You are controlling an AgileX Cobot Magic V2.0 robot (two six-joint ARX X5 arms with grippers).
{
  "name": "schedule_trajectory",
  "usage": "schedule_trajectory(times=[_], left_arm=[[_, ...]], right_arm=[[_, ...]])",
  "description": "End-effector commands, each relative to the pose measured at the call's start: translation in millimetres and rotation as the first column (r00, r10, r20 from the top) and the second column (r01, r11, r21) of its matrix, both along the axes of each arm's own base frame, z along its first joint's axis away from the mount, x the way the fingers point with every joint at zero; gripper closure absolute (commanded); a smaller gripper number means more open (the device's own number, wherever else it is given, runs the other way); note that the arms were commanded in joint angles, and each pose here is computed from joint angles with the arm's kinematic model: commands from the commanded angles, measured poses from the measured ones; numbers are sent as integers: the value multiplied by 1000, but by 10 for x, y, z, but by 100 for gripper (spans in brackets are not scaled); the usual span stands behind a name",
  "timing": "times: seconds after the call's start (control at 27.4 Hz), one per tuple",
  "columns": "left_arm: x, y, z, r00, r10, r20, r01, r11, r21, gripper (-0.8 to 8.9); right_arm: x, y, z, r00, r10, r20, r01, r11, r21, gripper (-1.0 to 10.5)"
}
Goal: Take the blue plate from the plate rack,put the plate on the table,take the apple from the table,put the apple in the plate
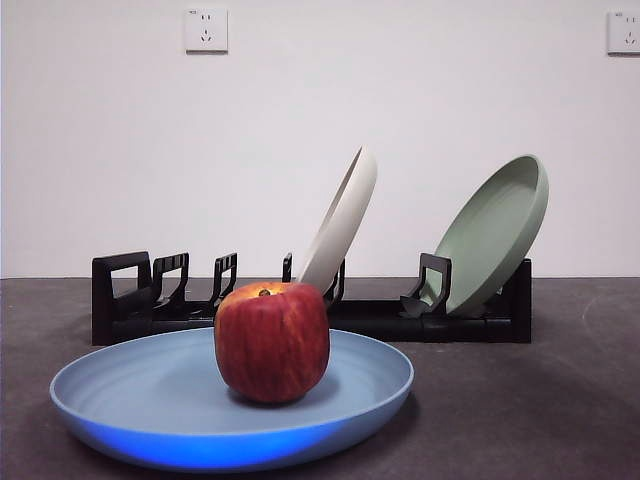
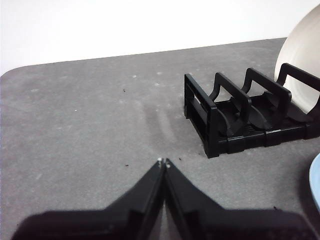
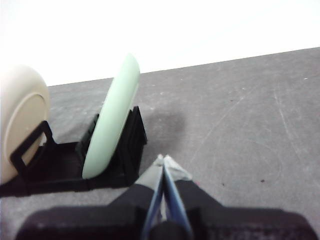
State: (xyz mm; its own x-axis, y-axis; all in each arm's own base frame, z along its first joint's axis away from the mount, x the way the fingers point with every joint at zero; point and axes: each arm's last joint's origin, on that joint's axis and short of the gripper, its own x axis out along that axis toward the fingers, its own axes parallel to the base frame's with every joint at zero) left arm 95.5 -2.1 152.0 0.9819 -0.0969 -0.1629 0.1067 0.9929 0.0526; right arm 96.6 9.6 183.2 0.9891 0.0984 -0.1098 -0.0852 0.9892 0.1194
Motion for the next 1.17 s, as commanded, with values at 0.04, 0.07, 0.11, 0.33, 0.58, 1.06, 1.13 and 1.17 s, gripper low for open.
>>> schedule_trajectory(times=[0.04,0.07,0.11,0.33,0.58,1.06,1.13,1.17], left_arm=[[6,3,-42,1000,3,-8,-3,1000,7,817],[6,3,-42,1000,3,-8,-3,1000,7,817],[6,3,-42,1000,3,-8,-3,1000,7,817],[6,3,-42,1000,3,-8,-3,1000,6,817],[6,3,-42,1000,3,-8,-3,1000,7,817],[6,3,-42,1000,3,-8,-3,1000,7,817],[6,3,-42,1000,3,-8,-3,1000,6,817],[6,3,-42,1000,3,-8,-3,1000,7,817]], right_arm=[[-11,-1,-91,1000,2,17,-2,1000,-16,946],[-13,-2,-113,1000,3,19,-3,1000,-21,946],[-15,-2,-134,1000,3,21,-3,1000,-23,946],[-29,-4,-179,1000,1,5,-1,999,-36,946],[-18,-3,-264,1000,2,-21,-3,999,-38,946],[-12,6,-350,998,26,-65,-26,1000,-5,946],[-12,7,-351,997,27,-67,-28,1000,-3,946],[-11,7,-353,997,27,-69,-28,1000,-4,946]])
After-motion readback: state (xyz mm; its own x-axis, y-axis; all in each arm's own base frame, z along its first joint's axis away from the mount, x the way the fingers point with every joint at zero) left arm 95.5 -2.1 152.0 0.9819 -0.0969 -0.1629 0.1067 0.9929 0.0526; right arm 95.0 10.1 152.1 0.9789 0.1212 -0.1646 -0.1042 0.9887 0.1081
